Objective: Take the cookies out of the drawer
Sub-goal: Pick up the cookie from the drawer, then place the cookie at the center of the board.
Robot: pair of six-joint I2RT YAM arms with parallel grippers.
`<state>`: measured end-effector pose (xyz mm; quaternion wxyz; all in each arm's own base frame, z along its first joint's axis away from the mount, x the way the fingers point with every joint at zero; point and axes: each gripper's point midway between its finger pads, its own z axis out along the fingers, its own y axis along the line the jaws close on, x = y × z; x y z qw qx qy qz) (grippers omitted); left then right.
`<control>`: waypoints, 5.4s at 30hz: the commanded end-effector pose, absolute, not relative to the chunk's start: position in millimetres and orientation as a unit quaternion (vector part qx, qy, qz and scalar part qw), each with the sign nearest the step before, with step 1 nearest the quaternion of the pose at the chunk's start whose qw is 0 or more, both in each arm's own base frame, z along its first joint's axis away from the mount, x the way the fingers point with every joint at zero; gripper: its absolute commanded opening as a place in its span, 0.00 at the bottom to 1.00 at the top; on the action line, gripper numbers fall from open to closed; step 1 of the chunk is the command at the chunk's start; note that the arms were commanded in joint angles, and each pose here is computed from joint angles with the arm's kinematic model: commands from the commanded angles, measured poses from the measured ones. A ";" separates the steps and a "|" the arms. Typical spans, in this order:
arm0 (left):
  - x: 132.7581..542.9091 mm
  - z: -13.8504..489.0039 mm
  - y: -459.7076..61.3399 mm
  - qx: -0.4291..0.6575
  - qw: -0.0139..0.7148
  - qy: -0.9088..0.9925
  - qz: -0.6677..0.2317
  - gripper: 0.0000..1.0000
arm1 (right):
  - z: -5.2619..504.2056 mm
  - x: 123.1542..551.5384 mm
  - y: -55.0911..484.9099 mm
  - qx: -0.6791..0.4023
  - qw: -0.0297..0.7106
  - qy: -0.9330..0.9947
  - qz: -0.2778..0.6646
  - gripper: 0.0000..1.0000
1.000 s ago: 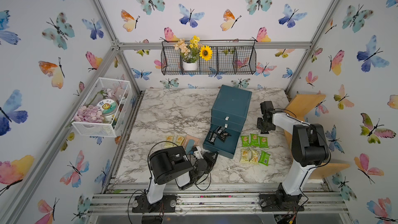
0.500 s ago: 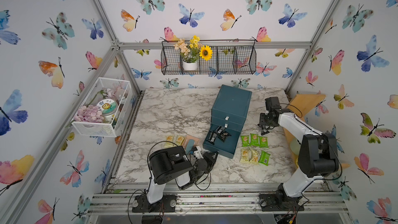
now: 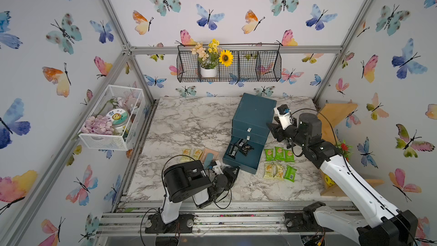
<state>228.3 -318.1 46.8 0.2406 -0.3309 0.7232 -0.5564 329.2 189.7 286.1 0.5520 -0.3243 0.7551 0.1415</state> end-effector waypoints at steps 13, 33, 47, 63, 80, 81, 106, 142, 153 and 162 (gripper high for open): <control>228.7 37.6 -305.1 -0.335 0.254 0.735 -0.531 0.00 | 164.2 261.4 281.0 -0.710 0.418 0.562 0.080 0.51; 227.8 38.8 -302.9 -0.339 0.253 0.732 -0.534 0.00 | 57.8 305.1 267.6 -0.781 0.252 0.565 -0.084 0.53; 228.4 38.2 -302.9 -0.340 0.254 0.731 -0.534 0.00 | 37.1 309.4 270.8 -0.773 0.268 0.568 -0.087 0.53; 228.2 36.7 -305.5 -0.340 0.250 0.732 -0.535 0.00 | 27.9 308.0 275.3 -0.764 0.290 0.570 -0.078 0.38; 228.1 36.6 -305.5 -0.339 0.250 0.733 -0.534 0.00 | 73.3 297.3 284.5 -0.738 0.345 0.579 -0.036 0.04; 228.4 37.6 -305.9 -0.339 0.251 0.732 -0.535 0.00 | 79.4 295.5 285.3 -0.733 0.352 0.581 -0.029 0.02; 229.3 37.6 -304.6 -0.342 0.251 0.732 -0.533 0.00 | 176.7 276.4 229.1 -0.374 0.388 0.840 0.066 0.02; 231.4 42.0 -307.5 -0.340 0.255 0.728 -0.538 0.00 | 119.3 374.6 58.6 0.021 0.336 0.940 -0.047 0.02; 231.3 41.5 -306.2 -0.341 0.256 0.728 -0.537 0.00 | 86.2 407.9 44.3 0.027 0.319 0.946 -0.046 0.02; 231.4 42.0 -308.3 -0.339 0.255 0.729 -0.537 0.00 | 72.7 421.1 40.2 0.026 0.313 0.947 -0.068 0.02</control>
